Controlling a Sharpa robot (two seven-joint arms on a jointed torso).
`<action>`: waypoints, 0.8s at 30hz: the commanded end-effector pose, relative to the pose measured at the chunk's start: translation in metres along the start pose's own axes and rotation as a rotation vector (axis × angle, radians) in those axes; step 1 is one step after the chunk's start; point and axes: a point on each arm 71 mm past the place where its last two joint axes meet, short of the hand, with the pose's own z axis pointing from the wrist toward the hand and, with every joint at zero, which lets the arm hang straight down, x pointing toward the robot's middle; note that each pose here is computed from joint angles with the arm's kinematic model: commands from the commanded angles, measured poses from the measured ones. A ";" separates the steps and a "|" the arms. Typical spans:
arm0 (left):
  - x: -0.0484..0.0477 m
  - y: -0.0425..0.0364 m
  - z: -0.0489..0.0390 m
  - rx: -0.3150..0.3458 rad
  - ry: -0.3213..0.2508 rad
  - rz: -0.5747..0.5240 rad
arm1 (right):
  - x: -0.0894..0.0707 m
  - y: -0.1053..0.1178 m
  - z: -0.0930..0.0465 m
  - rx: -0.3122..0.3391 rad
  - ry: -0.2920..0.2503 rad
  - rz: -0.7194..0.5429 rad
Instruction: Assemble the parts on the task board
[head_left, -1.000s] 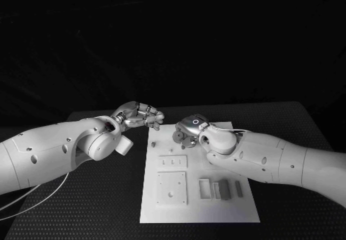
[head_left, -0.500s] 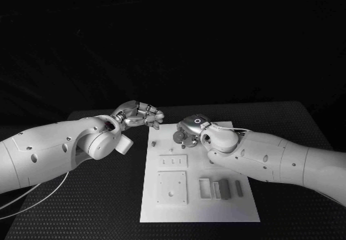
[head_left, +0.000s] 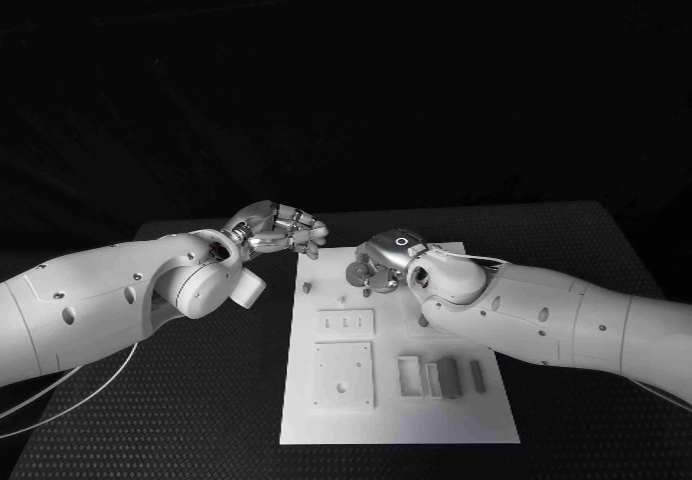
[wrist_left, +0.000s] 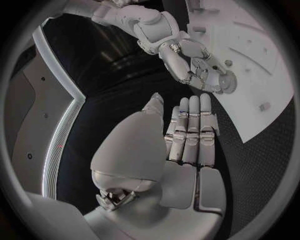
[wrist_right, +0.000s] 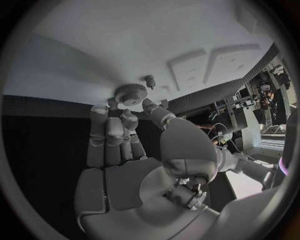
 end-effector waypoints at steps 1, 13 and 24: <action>-0.0024 -0.0007 -0.0012 0.008 0.003 -0.005 | -0.021 -0.005 -0.004 -0.019 -0.139 0.118; -0.0150 0.0035 -0.0023 0.005 -0.026 0.002 | -0.055 -0.079 -0.046 -0.017 -0.137 0.393; -0.0220 0.0061 -0.0011 0.004 -0.042 0.007 | -0.042 -0.164 -0.084 0.072 -0.070 0.381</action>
